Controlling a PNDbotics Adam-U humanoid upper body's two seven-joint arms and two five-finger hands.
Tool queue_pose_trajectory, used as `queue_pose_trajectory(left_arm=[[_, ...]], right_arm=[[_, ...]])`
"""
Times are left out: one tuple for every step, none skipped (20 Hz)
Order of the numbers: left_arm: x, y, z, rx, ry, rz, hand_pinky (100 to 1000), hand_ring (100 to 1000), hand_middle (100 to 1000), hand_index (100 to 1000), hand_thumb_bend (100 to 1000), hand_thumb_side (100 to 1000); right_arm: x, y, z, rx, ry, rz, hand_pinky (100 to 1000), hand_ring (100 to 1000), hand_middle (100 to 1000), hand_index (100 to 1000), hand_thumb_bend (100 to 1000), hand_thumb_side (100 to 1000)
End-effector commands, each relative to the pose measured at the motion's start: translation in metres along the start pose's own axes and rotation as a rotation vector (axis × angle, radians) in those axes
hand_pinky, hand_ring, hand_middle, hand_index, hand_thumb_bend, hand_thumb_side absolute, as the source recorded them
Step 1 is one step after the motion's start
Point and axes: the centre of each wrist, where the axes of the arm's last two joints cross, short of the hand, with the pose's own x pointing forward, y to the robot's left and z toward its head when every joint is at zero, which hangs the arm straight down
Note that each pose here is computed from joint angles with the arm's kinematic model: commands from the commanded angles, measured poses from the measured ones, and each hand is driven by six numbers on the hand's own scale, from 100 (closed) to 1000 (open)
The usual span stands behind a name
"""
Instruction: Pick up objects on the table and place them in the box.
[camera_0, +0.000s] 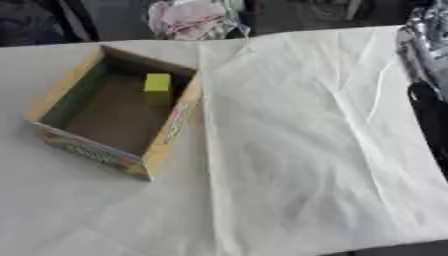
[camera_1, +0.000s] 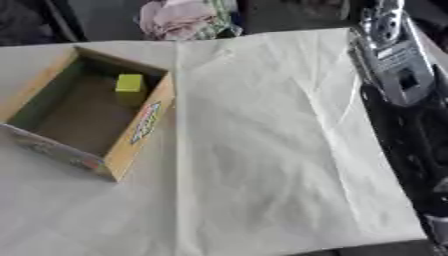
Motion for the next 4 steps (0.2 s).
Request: queue_pose_trajectory(left_arm=[[0.0067, 0.0047, 0.0003, 0.033, -0.033, -0.008, 530, 732, 735, 791, 482, 814], [0.0052, 0.0050, 0.0026, 0.035, -0.028, -0.008, 530, 732, 735, 791, 482, 815], [0.0036, 0.0054, 0.0047, 0.038, -0.024, -0.008, 529, 731, 735, 791, 482, 790], [0.0022, 0.0058, 0.0069, 0.043, -0.020, -0.006, 529, 731, 734, 790, 480, 813]], right_arm=[[0.0153, -0.0094, -0.0020, -0.031, -0.049, 0.008, 699, 731, 785, 888, 100, 552], [0.0156, -0.0104, 0.0005, -0.038, -0.048, 0.009, 698, 728, 783, 886, 100, 552], [0.0159, -0.0115, 0.0026, -0.045, -0.046, 0.010, 696, 723, 780, 883, 100, 552], [0.0162, -0.0126, 0.0048, -0.052, -0.045, 0.012, 696, 721, 780, 883, 100, 552]])
